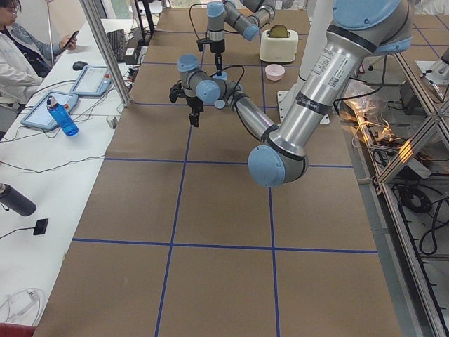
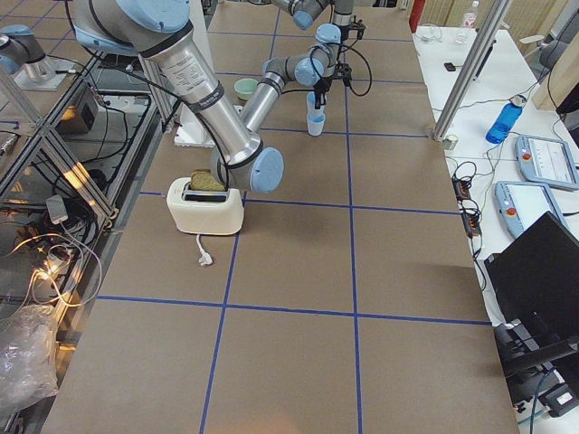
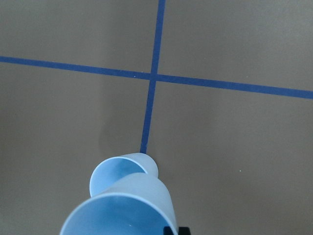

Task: Stack blue cups with both arms
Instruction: 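Lower the right gripper's cup into the standing cup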

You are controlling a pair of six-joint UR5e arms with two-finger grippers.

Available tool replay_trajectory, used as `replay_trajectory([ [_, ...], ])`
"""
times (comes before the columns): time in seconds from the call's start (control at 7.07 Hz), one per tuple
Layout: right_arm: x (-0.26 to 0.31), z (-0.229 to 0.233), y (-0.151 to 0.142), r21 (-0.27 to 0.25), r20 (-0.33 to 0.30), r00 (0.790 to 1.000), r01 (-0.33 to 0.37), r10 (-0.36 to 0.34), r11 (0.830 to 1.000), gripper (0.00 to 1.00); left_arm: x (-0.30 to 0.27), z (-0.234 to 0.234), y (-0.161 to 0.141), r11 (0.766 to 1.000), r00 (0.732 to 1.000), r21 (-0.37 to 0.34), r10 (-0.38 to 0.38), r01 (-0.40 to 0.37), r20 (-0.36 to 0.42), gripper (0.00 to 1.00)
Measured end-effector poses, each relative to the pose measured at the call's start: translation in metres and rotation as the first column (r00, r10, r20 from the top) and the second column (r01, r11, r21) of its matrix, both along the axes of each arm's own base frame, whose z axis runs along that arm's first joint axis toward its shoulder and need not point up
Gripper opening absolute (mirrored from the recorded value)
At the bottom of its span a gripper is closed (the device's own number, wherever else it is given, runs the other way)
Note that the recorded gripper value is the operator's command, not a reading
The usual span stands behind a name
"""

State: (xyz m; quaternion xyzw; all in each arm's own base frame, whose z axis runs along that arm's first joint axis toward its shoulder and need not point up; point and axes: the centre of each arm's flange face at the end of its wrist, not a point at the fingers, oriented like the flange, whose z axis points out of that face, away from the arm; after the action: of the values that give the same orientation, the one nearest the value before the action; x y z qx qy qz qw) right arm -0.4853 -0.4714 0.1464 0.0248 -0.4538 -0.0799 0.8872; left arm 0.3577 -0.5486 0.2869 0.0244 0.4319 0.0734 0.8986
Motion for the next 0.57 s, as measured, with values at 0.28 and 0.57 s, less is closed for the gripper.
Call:
replay_trajectory([
  [0.28, -0.011, 0.003, 0.0, 0.005, -0.015, 1.0, 0.005, -0.005, 1.0, 0.0, 0.0, 0.002, 0.0, 1.0, 1.0, -0.001, 0.001, -0.001, 0.003, 0.98],
  [0.57, -0.018, 0.009, 0.0, 0.009, -0.029, 1.0, 0.009, -0.009, 1.0, 0.0, 0.001, 0.003, 0.001, 1.0, 1.0, -0.002, 0.002, -0.002, 0.004, 0.98],
])
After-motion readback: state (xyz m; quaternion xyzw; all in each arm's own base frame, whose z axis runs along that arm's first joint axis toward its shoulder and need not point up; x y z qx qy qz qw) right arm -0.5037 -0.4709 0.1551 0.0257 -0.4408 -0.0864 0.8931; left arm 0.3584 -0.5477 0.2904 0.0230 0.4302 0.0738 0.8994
